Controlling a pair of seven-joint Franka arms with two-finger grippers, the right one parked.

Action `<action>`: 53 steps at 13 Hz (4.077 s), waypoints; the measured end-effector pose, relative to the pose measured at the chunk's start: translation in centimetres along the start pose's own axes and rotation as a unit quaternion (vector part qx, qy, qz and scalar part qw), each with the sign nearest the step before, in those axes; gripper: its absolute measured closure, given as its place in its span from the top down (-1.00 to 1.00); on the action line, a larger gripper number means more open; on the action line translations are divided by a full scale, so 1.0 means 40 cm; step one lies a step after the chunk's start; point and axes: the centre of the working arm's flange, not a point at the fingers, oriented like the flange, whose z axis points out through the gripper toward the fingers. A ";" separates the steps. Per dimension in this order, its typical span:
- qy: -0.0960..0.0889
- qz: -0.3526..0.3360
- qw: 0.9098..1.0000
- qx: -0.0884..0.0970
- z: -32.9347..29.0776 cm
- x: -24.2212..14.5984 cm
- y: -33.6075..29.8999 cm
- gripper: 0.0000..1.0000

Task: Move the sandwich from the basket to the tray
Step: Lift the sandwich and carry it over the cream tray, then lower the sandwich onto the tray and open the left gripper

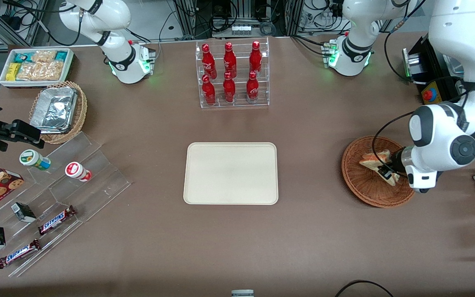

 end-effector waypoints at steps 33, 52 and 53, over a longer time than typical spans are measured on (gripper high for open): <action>0.030 0.393 0.919 -0.016 0.302 -0.755 0.740 -0.35; 0.087 0.263 0.961 -0.008 -0.140 -0.535 0.624 1.00; 0.091 0.255 0.963 -0.004 -0.196 -0.495 0.581 1.00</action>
